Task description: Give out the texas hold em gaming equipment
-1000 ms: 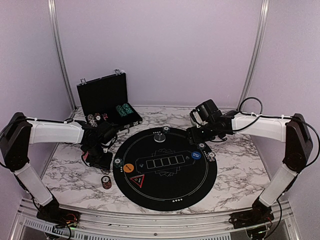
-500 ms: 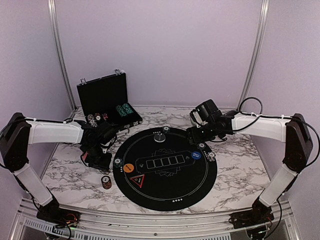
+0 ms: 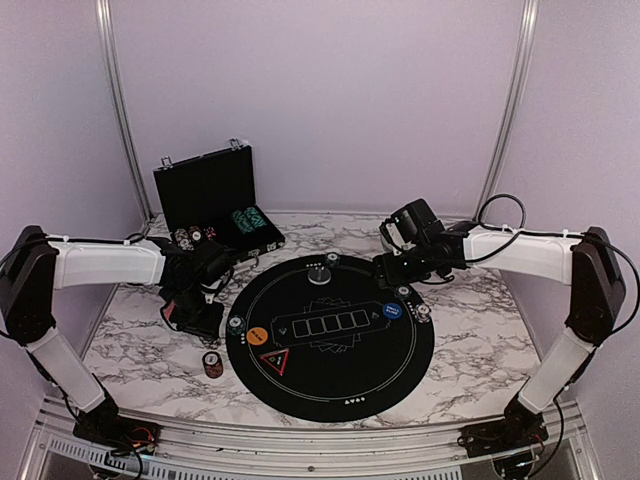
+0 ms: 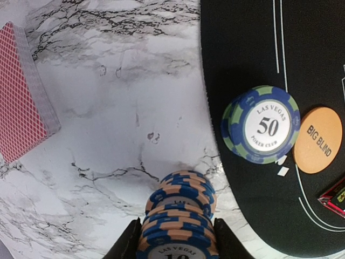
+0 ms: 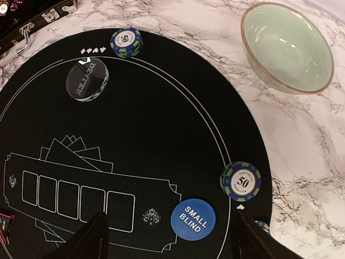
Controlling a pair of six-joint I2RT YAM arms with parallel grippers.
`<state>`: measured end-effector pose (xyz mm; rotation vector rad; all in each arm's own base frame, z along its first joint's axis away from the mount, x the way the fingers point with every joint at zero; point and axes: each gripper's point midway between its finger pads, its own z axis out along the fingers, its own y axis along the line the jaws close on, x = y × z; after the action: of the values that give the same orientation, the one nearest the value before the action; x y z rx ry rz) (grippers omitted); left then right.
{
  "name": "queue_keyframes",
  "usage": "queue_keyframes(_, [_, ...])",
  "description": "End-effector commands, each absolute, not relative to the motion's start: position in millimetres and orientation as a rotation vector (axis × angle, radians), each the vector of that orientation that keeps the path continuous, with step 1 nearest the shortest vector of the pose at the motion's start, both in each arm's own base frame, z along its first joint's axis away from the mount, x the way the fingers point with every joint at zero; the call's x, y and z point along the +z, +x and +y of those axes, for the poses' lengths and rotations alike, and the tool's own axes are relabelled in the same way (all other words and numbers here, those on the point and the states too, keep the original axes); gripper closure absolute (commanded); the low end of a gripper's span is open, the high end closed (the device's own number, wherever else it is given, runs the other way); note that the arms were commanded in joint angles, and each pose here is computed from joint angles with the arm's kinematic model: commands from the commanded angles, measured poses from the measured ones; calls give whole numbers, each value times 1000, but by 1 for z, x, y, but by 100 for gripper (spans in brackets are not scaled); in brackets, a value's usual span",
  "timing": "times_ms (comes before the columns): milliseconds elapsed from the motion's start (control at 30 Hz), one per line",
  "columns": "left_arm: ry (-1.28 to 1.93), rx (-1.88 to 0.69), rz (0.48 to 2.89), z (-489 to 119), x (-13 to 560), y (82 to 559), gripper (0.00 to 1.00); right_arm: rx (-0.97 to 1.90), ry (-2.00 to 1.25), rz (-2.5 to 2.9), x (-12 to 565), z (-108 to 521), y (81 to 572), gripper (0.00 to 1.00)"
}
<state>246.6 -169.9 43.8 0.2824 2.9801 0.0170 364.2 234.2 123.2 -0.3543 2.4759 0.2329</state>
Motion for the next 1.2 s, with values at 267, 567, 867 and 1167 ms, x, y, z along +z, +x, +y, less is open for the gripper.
queue_keyframes(267, [315, 11, 2930, -180, 70, 263, 64, 241, -333, 2442, 136, 235, 363, 25])
queue_keyframes(567, [362, 9, 2912, -198, 74, 289, 64, 221, -319, 2432, 142, 229, 361, 25])
queue_keyframes(867, [408, -3, 2904, -218, 70, 321, 64, 218, -306, 2424, 147, 224, 357, 25])
queue_keyframes(1167, [428, -7, 2918, -228, 57, 344, 64, 217, -294, 2418, 154, 221, 355, 25])
